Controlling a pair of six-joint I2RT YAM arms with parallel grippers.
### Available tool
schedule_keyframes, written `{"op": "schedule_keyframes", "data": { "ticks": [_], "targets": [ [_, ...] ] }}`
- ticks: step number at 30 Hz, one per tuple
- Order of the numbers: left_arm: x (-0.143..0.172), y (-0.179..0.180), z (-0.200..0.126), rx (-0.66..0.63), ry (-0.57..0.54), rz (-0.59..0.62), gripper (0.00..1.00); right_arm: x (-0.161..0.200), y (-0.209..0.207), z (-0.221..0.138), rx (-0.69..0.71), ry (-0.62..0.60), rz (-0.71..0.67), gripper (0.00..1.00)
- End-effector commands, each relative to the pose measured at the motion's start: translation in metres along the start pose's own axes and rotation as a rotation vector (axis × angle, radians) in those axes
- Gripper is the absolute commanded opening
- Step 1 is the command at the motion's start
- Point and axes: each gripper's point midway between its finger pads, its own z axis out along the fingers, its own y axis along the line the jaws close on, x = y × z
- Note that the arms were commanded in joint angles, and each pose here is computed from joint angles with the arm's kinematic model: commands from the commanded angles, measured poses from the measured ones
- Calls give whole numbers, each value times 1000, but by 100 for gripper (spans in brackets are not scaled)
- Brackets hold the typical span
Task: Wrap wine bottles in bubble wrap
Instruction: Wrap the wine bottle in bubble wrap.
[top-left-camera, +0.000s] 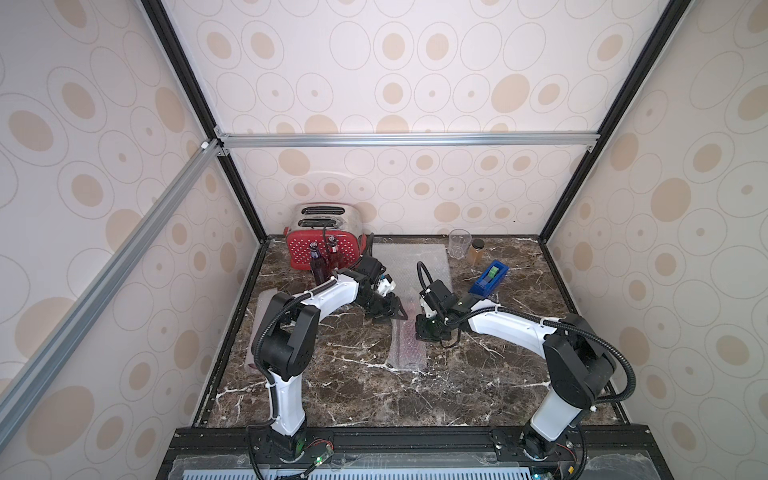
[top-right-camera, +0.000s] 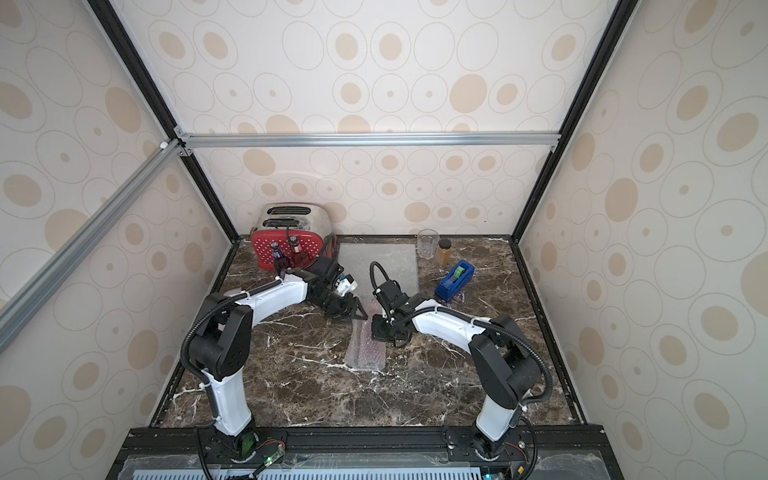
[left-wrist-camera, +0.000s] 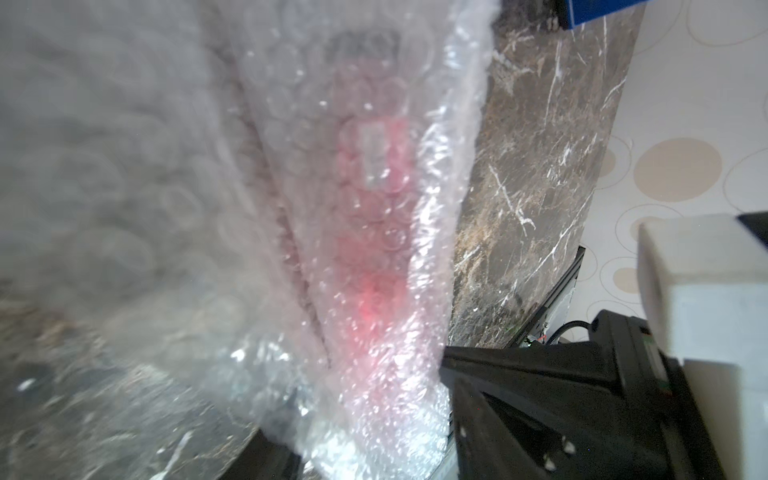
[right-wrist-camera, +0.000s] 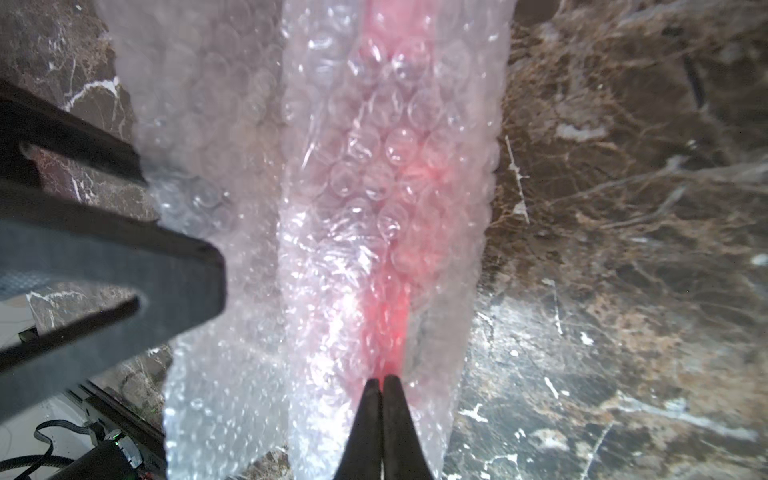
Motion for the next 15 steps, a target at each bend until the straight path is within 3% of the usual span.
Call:
{"op": "schedule_keyframes", "data": {
  "ticks": [1,4,8,15],
  "targets": [
    [0,1,-4,-11,-31,10,45,11,-16,11,56,45,24,6],
    [-3,0,0,4,-20,-12,23,10,-15,10,54,42,24,6],
    [-6,1,-1,-13,-16,-3,2,10,-15,9,54,43,23,6],
    [-2,-15,-7,50,-21,27,0,8,-13,8,52,40,18,6]
  ]
}}
